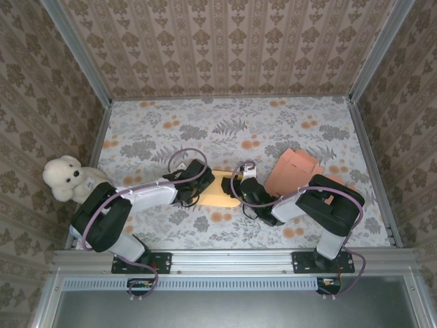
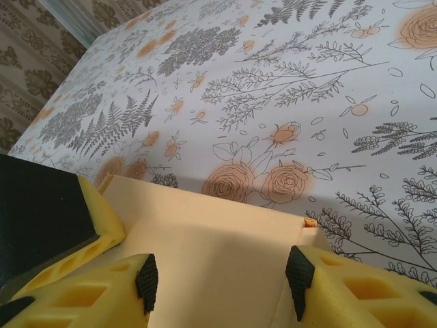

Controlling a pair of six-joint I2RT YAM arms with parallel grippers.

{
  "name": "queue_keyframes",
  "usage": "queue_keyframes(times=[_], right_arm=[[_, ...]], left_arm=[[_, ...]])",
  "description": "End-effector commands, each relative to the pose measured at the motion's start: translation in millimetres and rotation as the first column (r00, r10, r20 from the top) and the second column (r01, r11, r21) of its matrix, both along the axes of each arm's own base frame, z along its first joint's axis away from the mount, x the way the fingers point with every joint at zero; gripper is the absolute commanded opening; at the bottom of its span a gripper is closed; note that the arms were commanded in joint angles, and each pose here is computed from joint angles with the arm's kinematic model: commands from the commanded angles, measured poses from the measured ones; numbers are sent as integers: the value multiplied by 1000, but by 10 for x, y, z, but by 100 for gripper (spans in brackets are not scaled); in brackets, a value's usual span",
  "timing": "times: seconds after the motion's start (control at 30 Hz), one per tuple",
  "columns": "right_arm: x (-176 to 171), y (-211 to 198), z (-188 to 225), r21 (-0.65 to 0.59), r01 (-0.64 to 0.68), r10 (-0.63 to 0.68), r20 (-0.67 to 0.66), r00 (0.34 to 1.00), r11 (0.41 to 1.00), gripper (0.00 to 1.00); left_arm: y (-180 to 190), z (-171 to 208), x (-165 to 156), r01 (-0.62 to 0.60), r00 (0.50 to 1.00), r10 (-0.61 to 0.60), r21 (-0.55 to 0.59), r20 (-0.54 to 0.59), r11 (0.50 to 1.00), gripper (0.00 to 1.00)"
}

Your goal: Fold the paper box

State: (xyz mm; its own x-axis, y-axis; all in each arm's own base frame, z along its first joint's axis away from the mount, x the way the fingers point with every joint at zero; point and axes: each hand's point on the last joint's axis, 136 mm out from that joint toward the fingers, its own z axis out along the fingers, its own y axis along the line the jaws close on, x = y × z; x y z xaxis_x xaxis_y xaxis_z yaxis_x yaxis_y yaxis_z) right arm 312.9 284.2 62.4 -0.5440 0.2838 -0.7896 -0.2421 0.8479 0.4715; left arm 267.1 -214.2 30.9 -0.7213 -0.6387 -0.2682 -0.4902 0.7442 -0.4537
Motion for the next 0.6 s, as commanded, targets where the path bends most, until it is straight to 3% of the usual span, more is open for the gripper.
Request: queue_keyframes(times=[0.0, 0.43, 0.57], right_arm=[[-815, -109, -978, -164, -210, 138, -368, 920, 964, 56], [-884, -394, -388, -329, -204, 116, -268, 956, 922, 57], [-958, -452, -158, -318, -210, 137, -235, 962, 925, 57]], left_arm=[[66, -560, -453, -28, 974, 31, 15, -224, 999, 91], [111, -601, -455, -17, 972, 24, 31, -232, 999, 90], [112, -595, -453, -13, 973, 21, 35, -232, 999, 89]])
